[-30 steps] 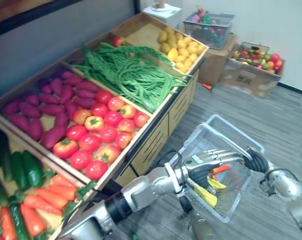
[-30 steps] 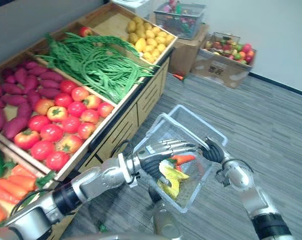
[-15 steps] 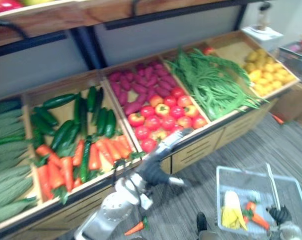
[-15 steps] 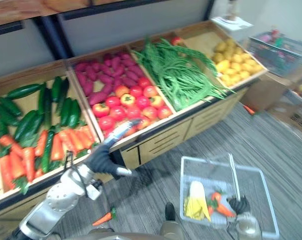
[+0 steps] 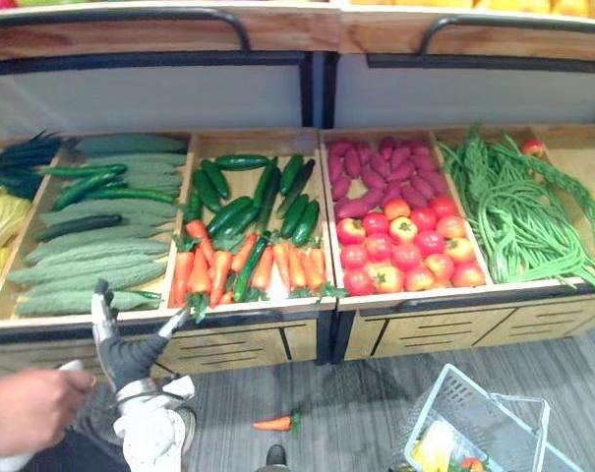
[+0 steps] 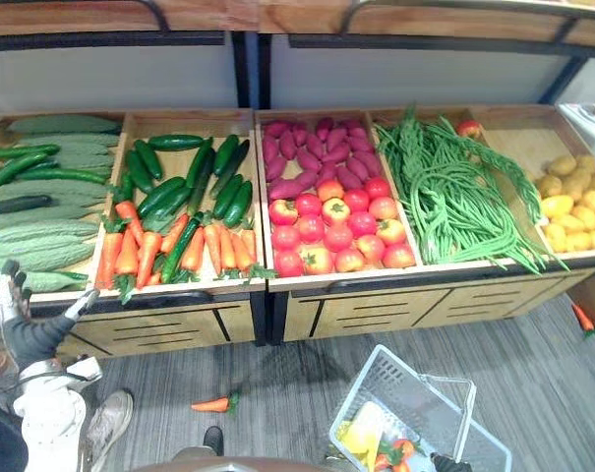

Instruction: Pick vegetable in the basket

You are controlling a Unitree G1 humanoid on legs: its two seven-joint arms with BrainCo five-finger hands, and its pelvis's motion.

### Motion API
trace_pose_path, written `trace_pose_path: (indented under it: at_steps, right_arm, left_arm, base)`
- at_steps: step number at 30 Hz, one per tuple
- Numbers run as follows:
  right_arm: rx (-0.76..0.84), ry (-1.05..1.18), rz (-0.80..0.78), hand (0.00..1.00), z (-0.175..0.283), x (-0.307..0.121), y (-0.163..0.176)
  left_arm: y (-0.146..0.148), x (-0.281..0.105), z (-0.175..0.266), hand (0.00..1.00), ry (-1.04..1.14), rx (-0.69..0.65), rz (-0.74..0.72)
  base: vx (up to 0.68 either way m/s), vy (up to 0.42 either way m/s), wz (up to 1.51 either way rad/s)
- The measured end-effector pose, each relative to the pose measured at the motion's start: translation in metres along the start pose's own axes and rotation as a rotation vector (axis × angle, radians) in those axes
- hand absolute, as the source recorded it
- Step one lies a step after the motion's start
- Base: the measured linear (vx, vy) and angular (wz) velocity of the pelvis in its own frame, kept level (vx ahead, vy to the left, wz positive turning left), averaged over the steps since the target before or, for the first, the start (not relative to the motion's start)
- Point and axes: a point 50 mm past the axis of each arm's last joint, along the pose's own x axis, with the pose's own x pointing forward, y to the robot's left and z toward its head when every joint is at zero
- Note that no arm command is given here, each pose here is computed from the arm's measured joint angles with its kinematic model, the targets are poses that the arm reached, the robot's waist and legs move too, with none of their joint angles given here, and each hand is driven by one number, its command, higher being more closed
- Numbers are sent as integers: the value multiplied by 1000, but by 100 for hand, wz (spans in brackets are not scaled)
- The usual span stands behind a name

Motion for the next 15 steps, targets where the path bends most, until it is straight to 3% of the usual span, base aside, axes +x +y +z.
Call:
trace_pose_path:
  at_steps: [5, 10, 15]
  right_arm:
    - [26, -20, 21, 100, -3, -6, 12]
    - [30, -35, 8, 100, -6, -9, 10]
    - [17, -30, 16, 100, -6, -9, 14]
  left_arm:
    - [14, -21, -67, 0, 305, 160, 18]
    - [50, -77, -143, 0, 769, 222, 157]
    - [53, -132, -175, 0, 1067, 272, 105]
  base:
    - [-27, -6, 12]
    - [0, 0, 0]
    - [32, 1, -3]
